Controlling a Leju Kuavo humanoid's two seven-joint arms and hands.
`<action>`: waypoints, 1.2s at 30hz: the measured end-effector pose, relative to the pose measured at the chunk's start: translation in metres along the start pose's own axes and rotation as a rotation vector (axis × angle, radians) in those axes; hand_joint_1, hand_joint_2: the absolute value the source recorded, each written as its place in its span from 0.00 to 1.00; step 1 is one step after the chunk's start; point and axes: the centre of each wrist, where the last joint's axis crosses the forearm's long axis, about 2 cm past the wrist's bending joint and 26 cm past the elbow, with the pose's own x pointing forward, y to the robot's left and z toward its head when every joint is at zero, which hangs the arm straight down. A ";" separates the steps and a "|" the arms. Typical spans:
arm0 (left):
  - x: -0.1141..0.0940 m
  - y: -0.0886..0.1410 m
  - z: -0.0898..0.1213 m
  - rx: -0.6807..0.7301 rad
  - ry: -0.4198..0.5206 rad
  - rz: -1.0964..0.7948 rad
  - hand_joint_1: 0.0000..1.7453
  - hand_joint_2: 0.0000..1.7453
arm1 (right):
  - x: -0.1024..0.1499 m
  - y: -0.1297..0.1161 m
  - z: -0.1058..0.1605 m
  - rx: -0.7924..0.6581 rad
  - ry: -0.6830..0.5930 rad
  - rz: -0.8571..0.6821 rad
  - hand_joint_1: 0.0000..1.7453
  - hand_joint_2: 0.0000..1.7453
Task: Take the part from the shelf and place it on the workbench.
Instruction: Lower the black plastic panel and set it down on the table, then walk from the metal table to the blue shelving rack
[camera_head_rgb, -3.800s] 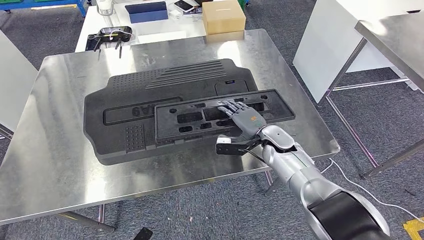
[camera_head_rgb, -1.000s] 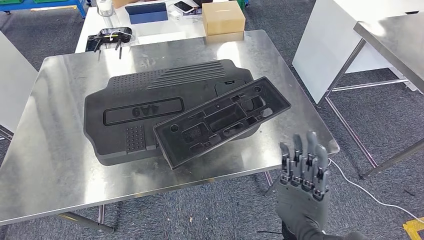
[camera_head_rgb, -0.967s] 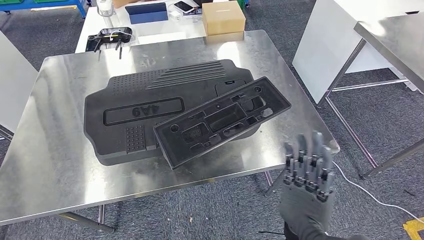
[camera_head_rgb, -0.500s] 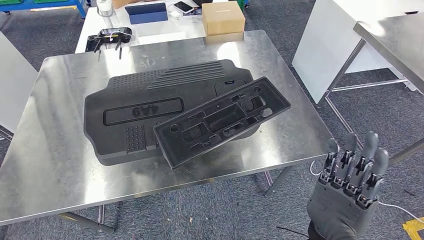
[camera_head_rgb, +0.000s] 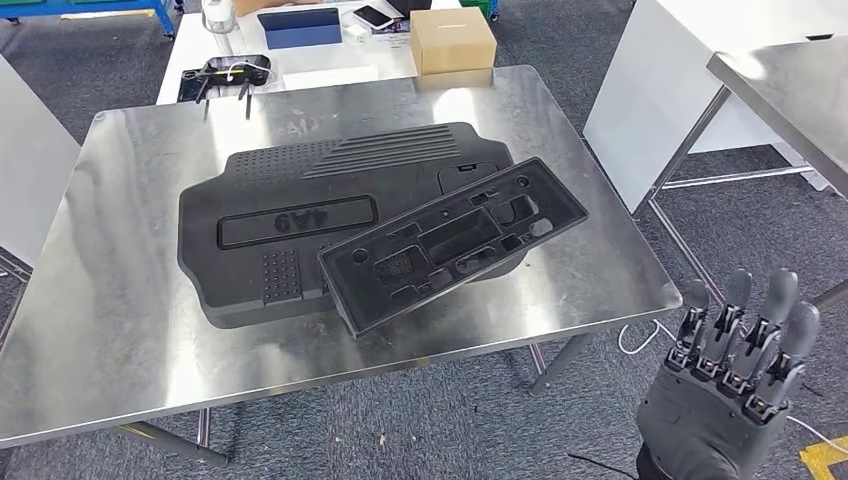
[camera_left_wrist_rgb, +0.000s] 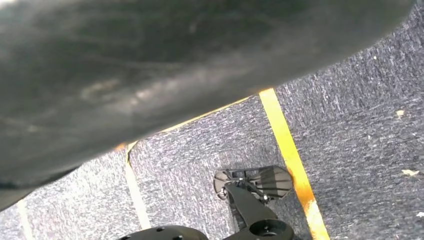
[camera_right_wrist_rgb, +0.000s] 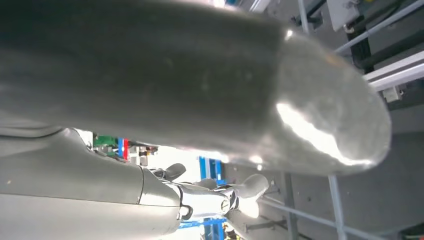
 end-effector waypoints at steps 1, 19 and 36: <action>0.000 0.000 0.000 0.000 0.000 0.000 0.00 0.00 | 0.000 0.000 0.000 -0.001 0.000 0.001 0.00 0.00; 0.000 0.000 0.000 0.003 -0.002 0.008 0.00 0.00 | 0.000 -0.003 0.001 -0.005 0.003 0.001 0.00 0.00; 0.002 -0.001 0.000 0.004 -0.009 0.018 0.00 0.00 | 0.000 -0.007 0.005 -0.026 0.014 0.003 0.00 0.00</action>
